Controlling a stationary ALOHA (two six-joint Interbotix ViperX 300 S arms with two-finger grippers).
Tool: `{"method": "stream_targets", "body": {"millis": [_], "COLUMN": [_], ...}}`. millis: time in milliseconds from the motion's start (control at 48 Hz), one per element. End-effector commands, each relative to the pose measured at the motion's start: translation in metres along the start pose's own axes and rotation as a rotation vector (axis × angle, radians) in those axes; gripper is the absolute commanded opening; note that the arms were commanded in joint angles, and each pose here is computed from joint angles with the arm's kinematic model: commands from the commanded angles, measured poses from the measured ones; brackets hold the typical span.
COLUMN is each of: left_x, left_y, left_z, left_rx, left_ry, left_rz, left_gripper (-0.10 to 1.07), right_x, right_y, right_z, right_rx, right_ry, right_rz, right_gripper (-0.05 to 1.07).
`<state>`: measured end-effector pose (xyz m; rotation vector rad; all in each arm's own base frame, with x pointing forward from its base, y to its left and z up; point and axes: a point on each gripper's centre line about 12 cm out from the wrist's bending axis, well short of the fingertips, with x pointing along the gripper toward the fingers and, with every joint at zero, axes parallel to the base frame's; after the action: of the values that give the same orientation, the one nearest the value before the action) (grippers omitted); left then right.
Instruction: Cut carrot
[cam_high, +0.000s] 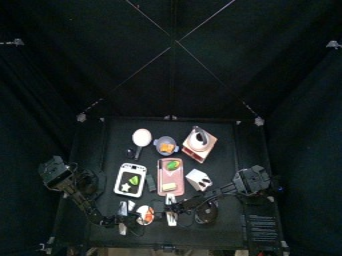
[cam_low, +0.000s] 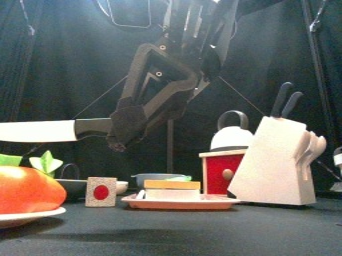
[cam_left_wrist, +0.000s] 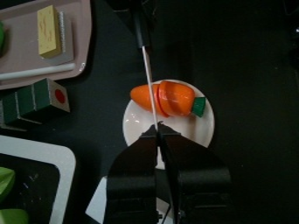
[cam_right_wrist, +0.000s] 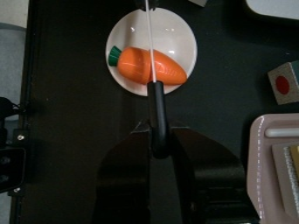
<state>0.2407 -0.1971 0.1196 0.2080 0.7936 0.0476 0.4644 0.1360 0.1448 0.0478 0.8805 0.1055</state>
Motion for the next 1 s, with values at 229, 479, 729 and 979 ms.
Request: {"method": "stream_targets", "body": {"millis": [229,479,729,979], "left_x": [0.001,0.005,0.006,0.01], "left_y": [-0.011,-0.009,-0.01,-0.01], "left_z": [0.001,-0.002,-0.006,-0.009], "left_rx": [-0.012,-0.019,-0.02,-0.02], "left_ry": [0.011,0.03,0.047,0.059], "left_rz": [-0.016,-0.004,-0.017,-0.016], "left_gripper": [0.38,0.38,0.38,0.38], "right_x": [0.001,0.008,0.011,0.017], "right_y": [0.008,0.009,0.008,0.008], "right_z": [0.008,0.003,-0.002,-0.01], "right_rx": [-0.005,-0.008,0.019,0.03], "right_ry": [0.015,0.048,0.067,0.094], "right_rz": [-0.006,-0.018,-0.011,-0.014], "right_gripper": [0.48,0.48,0.47,0.47]}}
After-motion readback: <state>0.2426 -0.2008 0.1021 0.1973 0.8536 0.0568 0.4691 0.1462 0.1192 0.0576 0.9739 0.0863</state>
